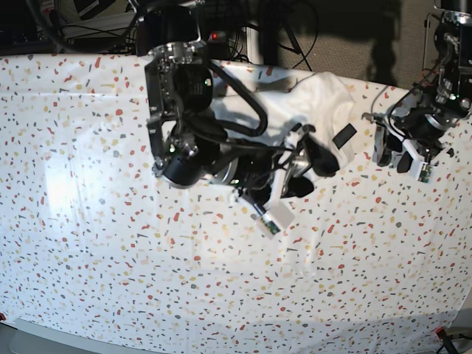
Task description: Fold the T-shirt properly
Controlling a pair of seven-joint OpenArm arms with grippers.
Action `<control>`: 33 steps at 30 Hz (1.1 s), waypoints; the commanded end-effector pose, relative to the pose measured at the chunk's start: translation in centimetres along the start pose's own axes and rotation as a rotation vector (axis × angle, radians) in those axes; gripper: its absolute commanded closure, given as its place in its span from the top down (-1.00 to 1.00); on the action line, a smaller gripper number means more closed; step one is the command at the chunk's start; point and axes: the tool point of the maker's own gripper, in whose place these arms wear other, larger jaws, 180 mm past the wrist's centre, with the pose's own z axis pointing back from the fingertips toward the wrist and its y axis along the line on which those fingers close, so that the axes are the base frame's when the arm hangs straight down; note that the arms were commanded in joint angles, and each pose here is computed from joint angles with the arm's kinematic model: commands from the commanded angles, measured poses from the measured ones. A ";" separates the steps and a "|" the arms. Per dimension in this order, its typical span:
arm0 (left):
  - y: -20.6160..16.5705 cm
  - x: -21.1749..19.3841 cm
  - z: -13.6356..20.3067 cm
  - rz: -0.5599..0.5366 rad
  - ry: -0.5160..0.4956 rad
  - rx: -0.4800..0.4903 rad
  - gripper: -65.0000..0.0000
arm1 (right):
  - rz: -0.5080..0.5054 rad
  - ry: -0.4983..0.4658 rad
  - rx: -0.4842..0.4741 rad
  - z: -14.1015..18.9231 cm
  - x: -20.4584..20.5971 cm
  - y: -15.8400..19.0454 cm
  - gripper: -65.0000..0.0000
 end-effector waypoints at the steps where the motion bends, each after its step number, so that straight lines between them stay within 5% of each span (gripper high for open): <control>1: 1.2 2.3 0.7 0.007 -0.067 0.010 -0.19 | 0.031 -0.066 -0.009 0.4 2.2 -0.2 -0.06; 5: -1.1 3.0 1.5 0.107 -0.067 -0.139 -0.24 | 0.059 -0.044 -0.143 2.2 1.2 -4.1 -0.57; 8: -4.8 3.2 2.5 0.181 -0.105 -0.290 -0.55 | 0.092 -0.007 -0.238 3.7 0.2 -6.8 -1.00; 11: -7.9 3.1 3.4 0.253 -0.137 -0.357 -1.00 | 0.109 0.050 -0.313 4.8 -1.6 -9.5 -1.00; 21: -15.8 1.1 6.6 0.350 -0.121 -0.459 -1.00 | 0.071 0.150 -0.392 3.9 -6.8 -13.9 -1.00; 30: -19.6 -5.7 2.1 0.259 -0.009 -0.422 -1.00 | 0.043 0.239 -0.427 4.4 -10.4 -14.5 -1.00; 33: -17.3 -6.4 -1.0 0.256 0.036 -0.308 -1.00 | 0.015 0.226 -0.466 5.3 -11.5 -15.0 -1.00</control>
